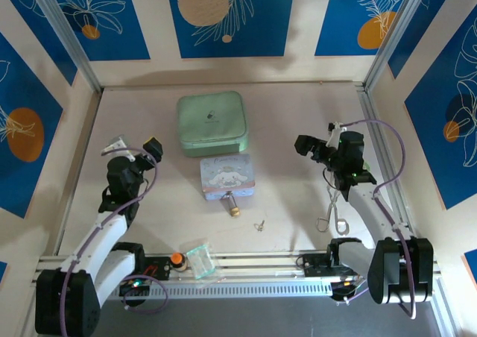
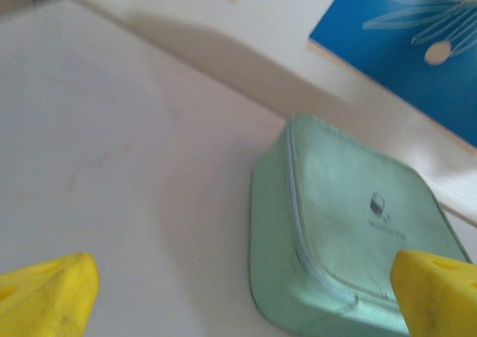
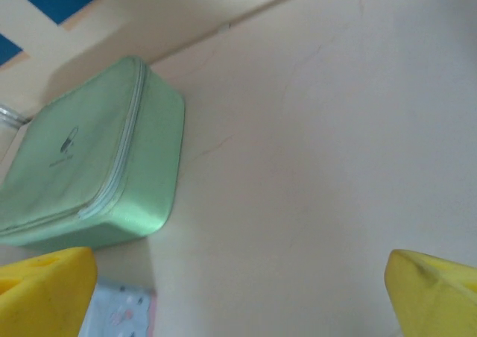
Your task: Unlock a padlock with a key
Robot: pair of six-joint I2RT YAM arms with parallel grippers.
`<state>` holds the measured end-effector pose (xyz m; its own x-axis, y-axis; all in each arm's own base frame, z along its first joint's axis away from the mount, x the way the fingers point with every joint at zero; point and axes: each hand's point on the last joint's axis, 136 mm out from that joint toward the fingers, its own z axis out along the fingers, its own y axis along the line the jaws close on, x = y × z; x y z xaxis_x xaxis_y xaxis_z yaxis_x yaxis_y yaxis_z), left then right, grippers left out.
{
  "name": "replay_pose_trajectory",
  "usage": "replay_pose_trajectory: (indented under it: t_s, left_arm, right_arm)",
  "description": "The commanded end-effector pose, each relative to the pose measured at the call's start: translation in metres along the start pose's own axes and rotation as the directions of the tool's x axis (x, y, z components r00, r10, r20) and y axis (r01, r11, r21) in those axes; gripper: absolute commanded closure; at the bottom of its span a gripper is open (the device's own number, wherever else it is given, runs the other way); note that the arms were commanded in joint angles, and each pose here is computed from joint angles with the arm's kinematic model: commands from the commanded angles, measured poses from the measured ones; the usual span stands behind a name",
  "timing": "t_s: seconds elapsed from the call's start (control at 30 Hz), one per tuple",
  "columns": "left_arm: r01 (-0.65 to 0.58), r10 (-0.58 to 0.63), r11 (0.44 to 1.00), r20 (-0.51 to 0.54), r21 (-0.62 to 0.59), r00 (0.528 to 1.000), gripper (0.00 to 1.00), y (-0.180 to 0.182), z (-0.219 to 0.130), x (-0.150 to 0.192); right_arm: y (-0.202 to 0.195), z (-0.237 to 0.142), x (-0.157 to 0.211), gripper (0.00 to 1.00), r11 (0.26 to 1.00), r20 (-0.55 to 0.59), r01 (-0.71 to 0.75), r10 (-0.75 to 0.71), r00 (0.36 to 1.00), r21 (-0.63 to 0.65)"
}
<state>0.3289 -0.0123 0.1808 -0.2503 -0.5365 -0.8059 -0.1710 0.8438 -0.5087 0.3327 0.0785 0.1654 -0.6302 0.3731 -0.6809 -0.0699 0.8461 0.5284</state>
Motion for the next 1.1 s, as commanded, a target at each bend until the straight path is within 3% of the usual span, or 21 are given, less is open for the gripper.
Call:
replay_pose_trajectory:
  t_s: [0.0,0.1,0.23,0.47,0.87,1.07]
  left_arm:
    - [0.058,-0.060,0.998,-0.244,-0.016,0.968,0.00,-0.009,-0.007,0.032]
    - [0.021,-0.022,1.000,-0.377,-0.006,0.926,0.00,-0.020,-0.016,0.056]
    - [-0.025,0.038,0.999,-0.450,0.035,0.892,0.00,-0.043,-0.032,0.084]
    - [-0.073,0.150,0.984,-0.543,0.161,0.826,0.00,-0.095,-0.067,0.128]
    - [-0.083,0.233,0.959,-0.583,0.272,0.778,0.00,-0.130,-0.100,0.169]
    - [-0.068,0.236,0.953,-0.584,0.295,0.776,0.00,-0.138,-0.103,0.179]
  right_arm:
    - [0.016,-0.009,0.039,0.01,0.998,-0.172,-0.062,0.062,0.983,0.008]
    - [0.025,-0.012,0.073,0.06,0.999,-0.278,-0.009,0.023,0.960,0.053]
    - [0.029,-0.020,0.108,0.15,0.978,-0.345,0.161,-0.107,0.932,0.134]
    - [0.049,-0.035,0.170,0.29,0.974,-0.472,0.176,-0.090,0.877,0.140]
    - [0.069,-0.033,0.254,0.48,0.962,-0.605,0.231,-0.097,0.790,0.148]
    - [0.065,-0.032,0.268,0.52,0.931,-0.628,0.300,-0.109,0.771,0.206]
